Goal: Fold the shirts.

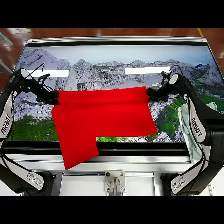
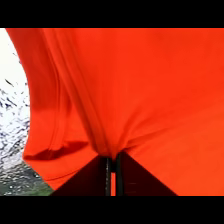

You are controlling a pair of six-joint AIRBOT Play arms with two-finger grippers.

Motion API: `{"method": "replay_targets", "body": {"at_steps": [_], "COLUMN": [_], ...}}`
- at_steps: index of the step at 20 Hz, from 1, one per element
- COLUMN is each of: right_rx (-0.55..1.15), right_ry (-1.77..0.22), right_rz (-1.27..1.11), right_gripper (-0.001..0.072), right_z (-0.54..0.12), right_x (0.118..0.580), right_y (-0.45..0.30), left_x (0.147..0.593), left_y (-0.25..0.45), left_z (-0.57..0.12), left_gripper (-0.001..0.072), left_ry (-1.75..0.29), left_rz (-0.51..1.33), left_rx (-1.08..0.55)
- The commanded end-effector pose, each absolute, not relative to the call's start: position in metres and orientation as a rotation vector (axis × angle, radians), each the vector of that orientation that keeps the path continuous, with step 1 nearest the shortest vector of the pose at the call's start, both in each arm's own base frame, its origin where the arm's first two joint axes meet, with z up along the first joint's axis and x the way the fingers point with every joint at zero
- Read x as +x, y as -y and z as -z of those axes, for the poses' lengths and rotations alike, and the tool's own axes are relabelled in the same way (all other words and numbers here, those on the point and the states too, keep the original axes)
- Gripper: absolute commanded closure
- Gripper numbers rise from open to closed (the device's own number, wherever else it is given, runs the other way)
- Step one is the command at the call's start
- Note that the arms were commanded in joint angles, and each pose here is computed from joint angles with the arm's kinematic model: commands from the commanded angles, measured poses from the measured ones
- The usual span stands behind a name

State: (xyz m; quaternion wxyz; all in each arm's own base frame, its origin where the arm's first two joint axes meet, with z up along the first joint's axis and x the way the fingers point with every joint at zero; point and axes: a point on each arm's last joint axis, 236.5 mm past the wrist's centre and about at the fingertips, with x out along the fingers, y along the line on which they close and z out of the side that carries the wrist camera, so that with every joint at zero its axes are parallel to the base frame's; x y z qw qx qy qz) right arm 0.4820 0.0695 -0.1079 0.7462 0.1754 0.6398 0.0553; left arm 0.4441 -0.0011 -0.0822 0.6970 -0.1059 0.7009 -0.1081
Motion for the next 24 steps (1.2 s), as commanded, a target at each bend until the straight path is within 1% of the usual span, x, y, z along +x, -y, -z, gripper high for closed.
{"method": "replay_targets", "body": {"at_steps": [1, 3, 4, 5, 6, 7, 8, 10, 12, 14, 16, 17, 19, 21, 24], "right_rx": [0.411, 0.412, 0.406, 0.411, 0.407, 0.377, 0.322, 0.265, 0.266, 0.290, 0.325, 0.349, 0.401, 0.450, 0.469], "right_ry": [-1.466, -1.494, -1.493, -1.485, -1.468, -1.463, -1.464, -1.487, -1.513, -1.547, -1.549, -1.534, -1.501, -1.484, -1.480], "right_rz": [-0.109, -0.110, -0.117, -0.123, -0.153, -0.194, -0.233, -0.208, -0.160, -0.131, -0.096, -0.067, -0.015, -0.002, -0.008], "right_gripper": [0.0653, 0.0653, 0.0578, 0.0335, 0.0206, 0.0206, 0.0206, 0.0206, 0.0206, 0.0206, 0.0206, 0.0206, 0.0206, 0.0206, 0.0206], "right_z": [0.112, 0.116, 0.117, 0.115, 0.108, 0.098, 0.083, 0.052, 0.022, -0.001, -0.013, -0.017, -0.021, -0.021, -0.016], "right_x": [0.468, 0.463, 0.463, 0.464, 0.467, 0.467, 0.464, 0.449, 0.425, 0.395, 0.368, 0.359, 0.346, 0.340, 0.340], "right_y": [-0.072, -0.073, -0.073, -0.074, -0.076, -0.075, -0.067, -0.035, 0.003, 0.038, 0.067, 0.079, 0.098, 0.102, 0.100], "left_x": [0.441, 0.441, 0.441, 0.439, 0.436, 0.434, 0.430, 0.411, 0.386, 0.356, 0.307, 0.278, 0.224, 0.192, 0.174], "left_y": [0.001, 0.002, 0.002, 0.002, 0.002, -0.001, -0.005, -0.017, -0.022, -0.013, -0.007, -0.002, 0.013, 0.032, 0.044], "left_z": [0.082, 0.082, 0.082, 0.081, 0.077, 0.071, 0.060, 0.033, 0.006, -0.005, 0.015, 0.032, 0.063, 0.084, 0.104], "left_gripper": [0.0670, 0.0669, 0.0609, 0.0305, 0.0112, 0.0060, 0.0044, 0.0046, 0.0048, 0.0049, 0.0059, 0.0080, 0.0111, 0.0111, 0.0111], "left_ry": [-1.576, -1.577, -1.580, -1.588, -1.600, -1.603, -1.611, -1.641, -1.659, -1.627, -1.624, -1.635, -1.670, -1.691, -1.713], "left_rz": [0.238, 0.233, 0.221, 0.212, 0.203, 0.190, 0.189, 0.188, 0.208, 0.241, 0.190, 0.152, 0.133, 0.156, 0.152], "left_rx": [-0.244, -0.249, -0.264, -0.276, -0.288, -0.300, -0.311, -0.332, -0.397, -0.497, -0.580, -0.627, -0.691, -0.757, -0.810]}}
